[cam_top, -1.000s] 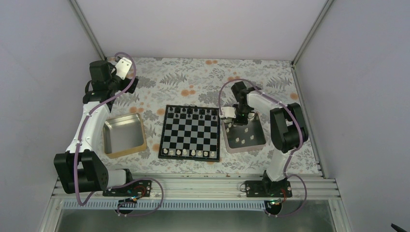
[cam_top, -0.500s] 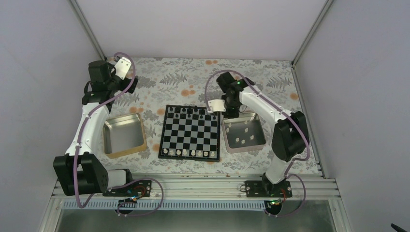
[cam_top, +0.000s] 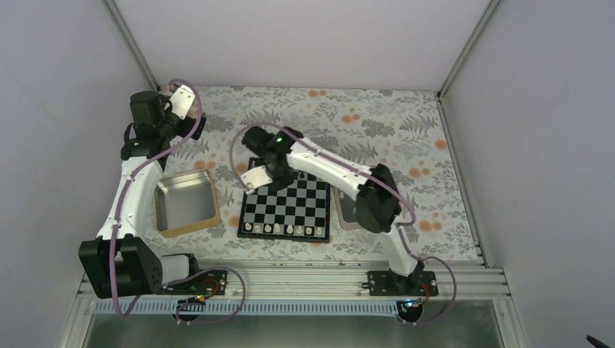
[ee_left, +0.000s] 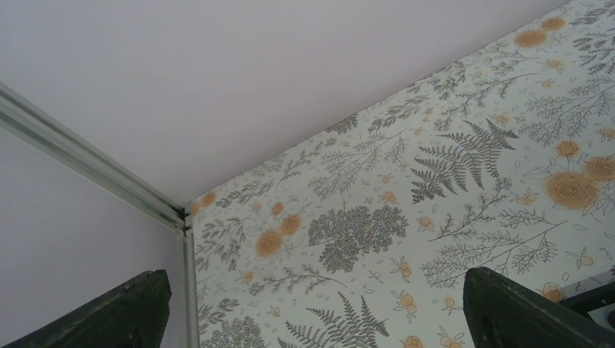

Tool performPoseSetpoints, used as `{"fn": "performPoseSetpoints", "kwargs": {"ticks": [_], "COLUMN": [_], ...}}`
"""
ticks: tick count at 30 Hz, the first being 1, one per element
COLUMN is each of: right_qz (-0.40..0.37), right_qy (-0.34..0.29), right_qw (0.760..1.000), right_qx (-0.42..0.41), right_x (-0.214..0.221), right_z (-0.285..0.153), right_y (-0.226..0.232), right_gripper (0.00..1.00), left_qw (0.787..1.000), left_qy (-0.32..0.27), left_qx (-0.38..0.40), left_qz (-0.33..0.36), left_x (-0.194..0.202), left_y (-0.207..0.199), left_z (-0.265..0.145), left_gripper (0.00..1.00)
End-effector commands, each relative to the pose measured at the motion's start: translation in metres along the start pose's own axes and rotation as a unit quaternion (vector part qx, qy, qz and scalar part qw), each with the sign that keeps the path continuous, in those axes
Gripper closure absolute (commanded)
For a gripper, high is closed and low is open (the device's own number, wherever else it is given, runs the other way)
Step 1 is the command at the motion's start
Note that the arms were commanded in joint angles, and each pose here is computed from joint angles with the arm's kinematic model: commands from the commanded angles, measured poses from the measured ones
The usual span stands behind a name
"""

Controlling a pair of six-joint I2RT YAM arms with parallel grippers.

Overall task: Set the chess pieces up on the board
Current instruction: Place the chess piece on the chessboard.

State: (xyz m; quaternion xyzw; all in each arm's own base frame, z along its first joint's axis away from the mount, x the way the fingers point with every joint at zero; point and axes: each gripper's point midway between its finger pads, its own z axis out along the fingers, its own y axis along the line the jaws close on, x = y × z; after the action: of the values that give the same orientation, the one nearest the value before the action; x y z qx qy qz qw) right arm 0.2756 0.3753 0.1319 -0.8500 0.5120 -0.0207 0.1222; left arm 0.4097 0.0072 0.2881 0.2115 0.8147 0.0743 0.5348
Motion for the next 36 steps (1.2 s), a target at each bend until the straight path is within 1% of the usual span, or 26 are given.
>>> {"fn": "performPoseSetpoints", "kwargs": {"ticks": [1, 8, 18, 25, 32, 36], "right_qz": [-0.063, -0.117, -0.148, -0.151, -0.155, -0.153], "right_qy": [-0.013, -0.032, -0.073, -0.087, -0.092, -0.091], "right_qw": [0.998, 0.992, 0.984, 0.982, 0.98, 0.981], "right_qx": [-0.013, -0.039, -0.063, -0.078, -0.086, -0.08], "right_x": [-0.042, -0.083, -0.114, -0.122, -0.125, -0.125], "right_z": [0.019, 0.044, 0.053, 0.066, 0.07, 0.071], "right_y": [0.006, 0.025, 0.047, 0.054, 0.058, 0.056], "right_gripper": [0.96, 0.96, 0.96, 0.96, 0.95, 0.9], "left_qw": [1.0, 1.0, 1.0, 1.0, 1.0, 1.0], "left_qy": [-0.026, -0.026, -0.027, -0.027, -0.026, -0.026], "left_qx": [-0.005, -0.001, -0.001, -0.002, -0.001, -0.001], "left_qz": [-0.001, 0.0, 0.0, 0.001, 0.001, 0.002], "left_x": [-0.016, -0.014, -0.014, -0.014, -0.012, -0.012], "left_y": [0.005, 0.003, 0.003, 0.003, 0.002, 0.002], "left_z": [-0.01, -0.009, -0.009, -0.01, -0.008, -0.008], "left_gripper": [0.0, 0.0, 0.0, 0.0, 0.0, 0.0]}}
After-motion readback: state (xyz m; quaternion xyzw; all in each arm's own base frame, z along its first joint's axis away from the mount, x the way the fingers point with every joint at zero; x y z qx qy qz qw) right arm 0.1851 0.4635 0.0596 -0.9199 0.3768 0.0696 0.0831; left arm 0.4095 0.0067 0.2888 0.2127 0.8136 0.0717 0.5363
